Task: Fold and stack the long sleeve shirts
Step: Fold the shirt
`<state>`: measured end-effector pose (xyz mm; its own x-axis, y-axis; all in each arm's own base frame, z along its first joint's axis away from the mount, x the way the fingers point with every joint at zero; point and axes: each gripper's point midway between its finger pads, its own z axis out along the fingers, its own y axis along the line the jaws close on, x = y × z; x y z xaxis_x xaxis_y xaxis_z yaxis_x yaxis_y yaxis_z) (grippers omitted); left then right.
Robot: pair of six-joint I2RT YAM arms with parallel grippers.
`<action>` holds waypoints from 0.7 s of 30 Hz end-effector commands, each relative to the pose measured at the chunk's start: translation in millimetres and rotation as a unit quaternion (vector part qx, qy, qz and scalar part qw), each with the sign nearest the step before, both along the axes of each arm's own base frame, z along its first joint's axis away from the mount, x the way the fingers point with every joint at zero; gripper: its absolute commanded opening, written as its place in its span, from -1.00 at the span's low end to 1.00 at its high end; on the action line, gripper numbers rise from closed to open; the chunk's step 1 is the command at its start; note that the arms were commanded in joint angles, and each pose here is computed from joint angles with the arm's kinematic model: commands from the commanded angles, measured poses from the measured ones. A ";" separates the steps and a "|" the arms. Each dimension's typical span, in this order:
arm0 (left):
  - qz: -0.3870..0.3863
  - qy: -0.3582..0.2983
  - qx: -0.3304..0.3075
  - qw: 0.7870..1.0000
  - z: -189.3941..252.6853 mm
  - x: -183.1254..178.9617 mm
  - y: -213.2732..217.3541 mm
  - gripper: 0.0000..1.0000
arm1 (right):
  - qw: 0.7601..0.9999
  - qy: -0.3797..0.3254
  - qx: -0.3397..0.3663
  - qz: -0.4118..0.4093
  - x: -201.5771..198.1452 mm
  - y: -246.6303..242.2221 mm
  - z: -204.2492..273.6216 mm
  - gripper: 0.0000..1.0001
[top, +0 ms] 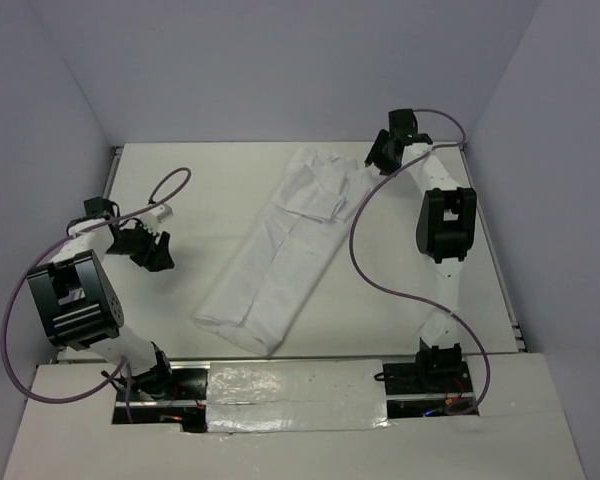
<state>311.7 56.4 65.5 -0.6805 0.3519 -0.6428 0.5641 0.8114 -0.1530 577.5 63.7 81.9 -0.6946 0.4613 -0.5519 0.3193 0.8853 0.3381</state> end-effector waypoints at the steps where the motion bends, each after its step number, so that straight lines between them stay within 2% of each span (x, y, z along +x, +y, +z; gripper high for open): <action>1: -0.083 0.013 -0.034 0.996 8.3 -31.8 -41.2 0.28 | 1.000 -0.003 -0.007 -0.012 6.0 -26.1 38.3 0.16; 2: -0.101 0.023 -0.044 0.994 6.3 -37.9 -50.8 0.28 | 1.000 -0.012 -0.007 -0.014 6.0 -28.2 46.2 0.18; 3: -0.119 0.025 -0.046 0.992 5.4 -42.5 -56.8 0.28 | 1.000 0.005 -0.007 -0.012 -5.6 -28.0 32.8 0.18; 4: -0.127 0.033 -0.052 0.990 3.3 -47.1 -62.4 0.29 | 0.999 -0.029 -0.004 -0.012 -5.7 -28.1 55.6 0.18; 5: -0.142 0.042 -0.063 0.987 0.7 -53.8 -74.1 0.32 | 0.999 -0.035 0.004 -0.006 -11.9 -23.4 58.1 0.19; 6: -0.149 0.045 -0.070 0.985 -0.3 -56.7 -80.2 0.34 | 1.000 -0.018 0.011 -0.010 -32.2 -22.7 47.7 0.18; 9: -0.173 0.054 -0.094 0.979 -3.1 -61.9 -105.4 0.41 | 0.999 -0.009 0.041 -0.005 -51.2 -13.1 25.7 0.18; 15: -0.190 0.050 -0.054 0.979 -10.3 -42.5 -120.8 0.44 | 0.991 0.055 0.121 0.007 -51.0 15.3 -28.7 0.13; 19: -0.240 0.062 -0.020 0.968 -23.4 -49.3 -133.9 0.43 | 0.984 0.076 0.158 -0.009 -41.0 24.8 -47.6 -0.10; 21: -0.276 0.081 -0.008 0.958 -36.3 -63.9 -145.0 0.40 | 0.981 0.087 0.173 -0.015 -32.0 28.1 -55.9 -0.54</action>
